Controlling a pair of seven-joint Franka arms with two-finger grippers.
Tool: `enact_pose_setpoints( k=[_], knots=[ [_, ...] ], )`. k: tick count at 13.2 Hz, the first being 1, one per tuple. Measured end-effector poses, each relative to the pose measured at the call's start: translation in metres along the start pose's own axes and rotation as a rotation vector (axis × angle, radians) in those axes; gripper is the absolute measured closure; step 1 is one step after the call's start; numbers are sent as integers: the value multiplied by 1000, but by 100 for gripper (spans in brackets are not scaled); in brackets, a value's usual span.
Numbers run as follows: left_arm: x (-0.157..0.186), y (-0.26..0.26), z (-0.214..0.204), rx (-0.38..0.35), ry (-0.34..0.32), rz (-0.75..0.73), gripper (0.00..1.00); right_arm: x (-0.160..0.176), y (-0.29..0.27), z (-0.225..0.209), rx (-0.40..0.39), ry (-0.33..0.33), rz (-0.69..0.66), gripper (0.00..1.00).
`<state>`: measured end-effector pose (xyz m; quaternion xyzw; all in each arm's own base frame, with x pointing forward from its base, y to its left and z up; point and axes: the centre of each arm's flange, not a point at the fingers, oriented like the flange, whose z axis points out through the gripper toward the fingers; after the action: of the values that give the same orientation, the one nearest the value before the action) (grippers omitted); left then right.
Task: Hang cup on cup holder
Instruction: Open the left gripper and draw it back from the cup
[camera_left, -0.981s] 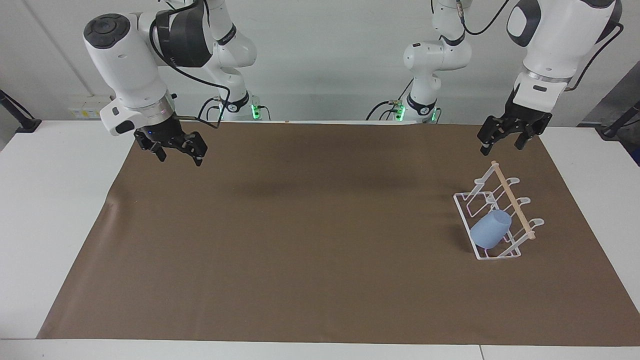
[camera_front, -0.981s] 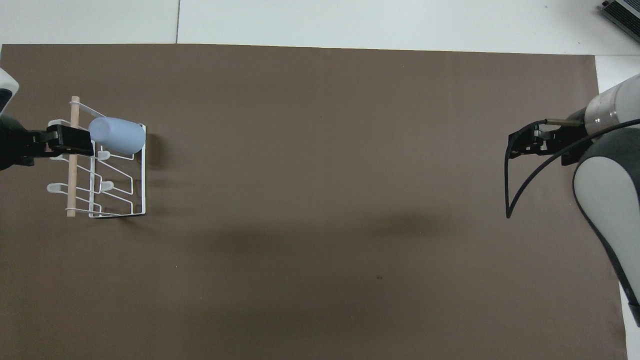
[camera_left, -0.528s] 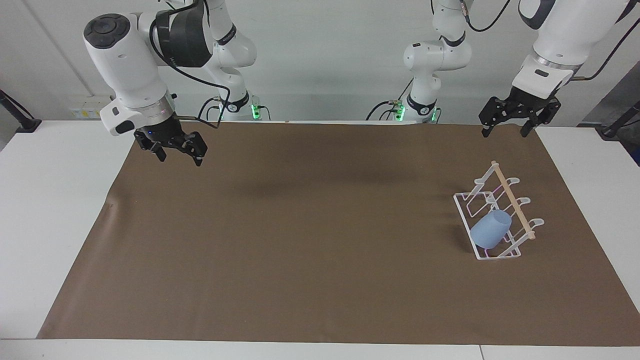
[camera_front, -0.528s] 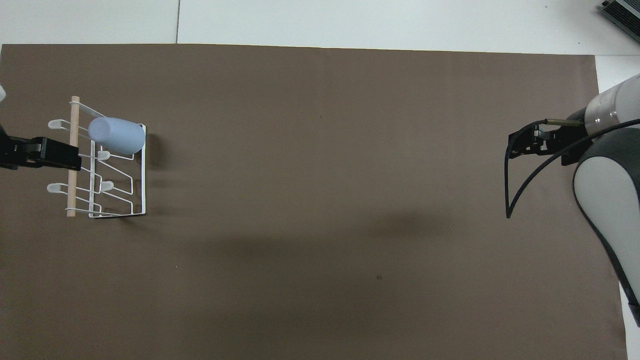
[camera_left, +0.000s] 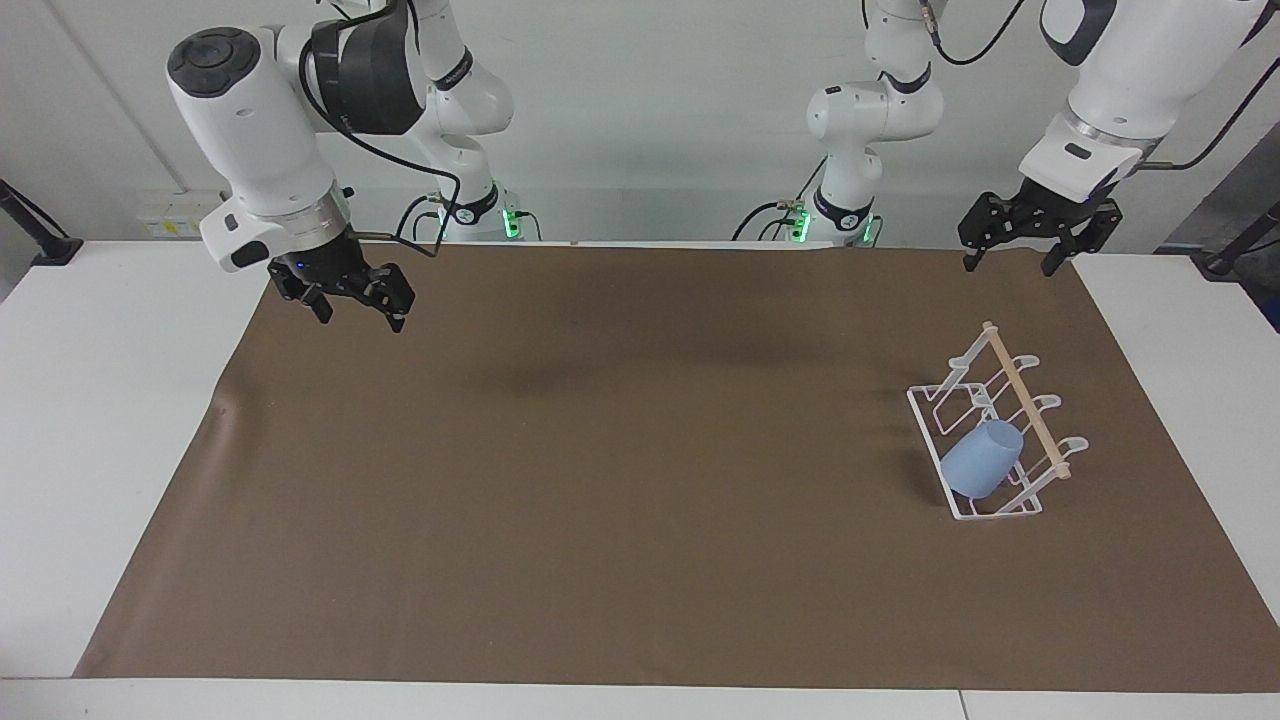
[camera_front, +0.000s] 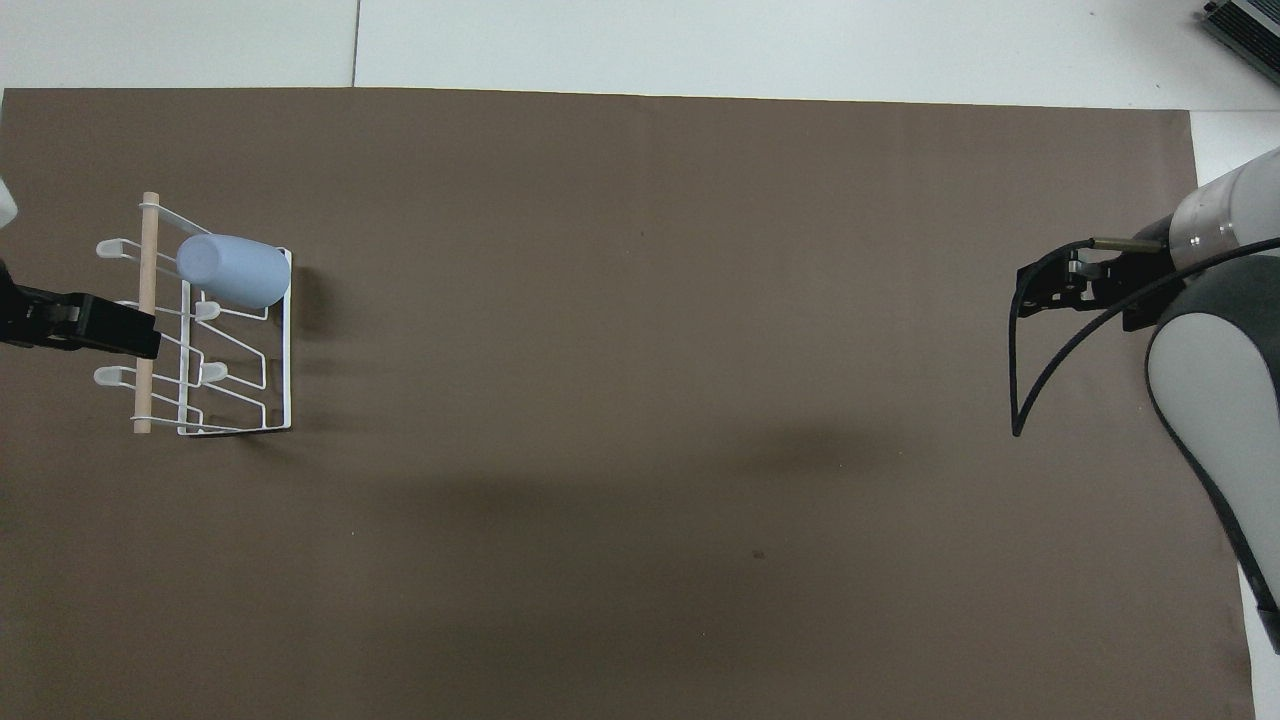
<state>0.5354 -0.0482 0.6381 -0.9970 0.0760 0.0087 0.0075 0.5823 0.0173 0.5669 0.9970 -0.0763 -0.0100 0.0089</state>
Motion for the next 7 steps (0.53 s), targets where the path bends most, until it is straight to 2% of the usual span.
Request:
enact_pose_setpoints(
  k=[7],
  knots=[
    [-2,2,-2,0,-9,4,0,0,0,0,0,0,0,0]
  ],
)
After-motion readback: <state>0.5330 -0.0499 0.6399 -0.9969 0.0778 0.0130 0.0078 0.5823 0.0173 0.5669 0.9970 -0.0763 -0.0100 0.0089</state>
